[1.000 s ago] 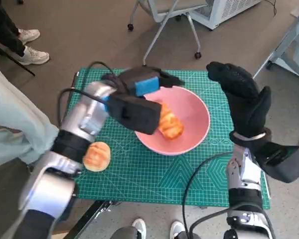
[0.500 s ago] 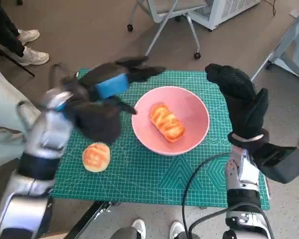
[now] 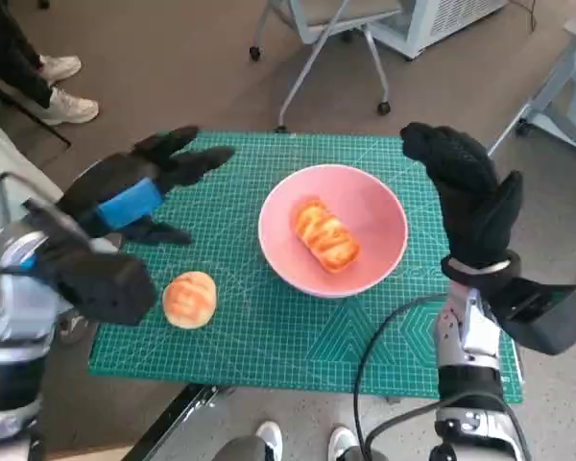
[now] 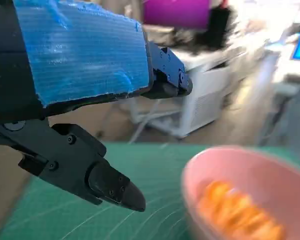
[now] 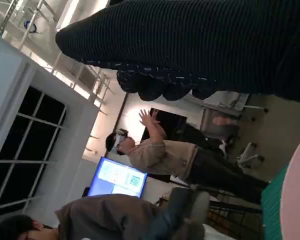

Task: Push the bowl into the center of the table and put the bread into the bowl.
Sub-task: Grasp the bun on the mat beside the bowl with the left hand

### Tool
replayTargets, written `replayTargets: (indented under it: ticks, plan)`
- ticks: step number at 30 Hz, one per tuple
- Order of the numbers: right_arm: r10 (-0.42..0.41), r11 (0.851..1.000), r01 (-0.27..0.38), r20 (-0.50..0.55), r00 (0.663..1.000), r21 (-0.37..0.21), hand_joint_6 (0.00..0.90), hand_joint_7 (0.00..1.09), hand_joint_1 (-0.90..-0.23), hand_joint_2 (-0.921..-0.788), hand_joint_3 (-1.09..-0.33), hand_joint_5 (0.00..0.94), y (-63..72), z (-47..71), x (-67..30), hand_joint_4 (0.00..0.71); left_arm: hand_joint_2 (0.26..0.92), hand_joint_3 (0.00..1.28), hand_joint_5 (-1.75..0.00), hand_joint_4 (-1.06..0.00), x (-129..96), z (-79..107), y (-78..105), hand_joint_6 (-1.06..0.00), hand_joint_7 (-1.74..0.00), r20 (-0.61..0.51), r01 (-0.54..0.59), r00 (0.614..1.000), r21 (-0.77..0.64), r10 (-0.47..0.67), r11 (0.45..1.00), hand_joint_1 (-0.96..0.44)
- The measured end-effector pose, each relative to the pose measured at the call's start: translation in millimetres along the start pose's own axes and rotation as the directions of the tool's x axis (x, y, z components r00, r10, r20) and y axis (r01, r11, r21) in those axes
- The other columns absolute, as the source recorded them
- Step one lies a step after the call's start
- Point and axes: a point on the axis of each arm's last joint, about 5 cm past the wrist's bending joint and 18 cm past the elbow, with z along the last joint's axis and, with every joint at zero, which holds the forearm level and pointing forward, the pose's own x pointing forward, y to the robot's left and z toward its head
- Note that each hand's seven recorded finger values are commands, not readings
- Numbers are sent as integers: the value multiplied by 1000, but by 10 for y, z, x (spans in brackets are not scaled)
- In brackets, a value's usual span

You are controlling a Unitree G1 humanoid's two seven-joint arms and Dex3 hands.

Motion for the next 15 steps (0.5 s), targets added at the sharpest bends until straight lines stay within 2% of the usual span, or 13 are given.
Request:
replayTargets:
  ticks: [6,11,15]
  plan:
    - [3,1000,-3,-2,1000,4,45,549,-686,-921,-714,0,6,-5,0,194,713,2,-2,-126,-170,-15,-44,-272,0,-27,57,998,-6,-57,998,-246]
    - [5,1000,-5,-4,1000,5,45,550,-686,-921,-715,0,6,-5,0,193,675,2,-2,-91,-262,1,-85,-244,-2,-32,106,994,-39,-107,994,-61]
    - [5,1000,-5,-6,1000,6,45,551,-686,-921,-715,0,4,-6,0,194,670,2,-2,-69,-310,26,-127,-226,-1,-34,148,988,-68,-150,987,51]
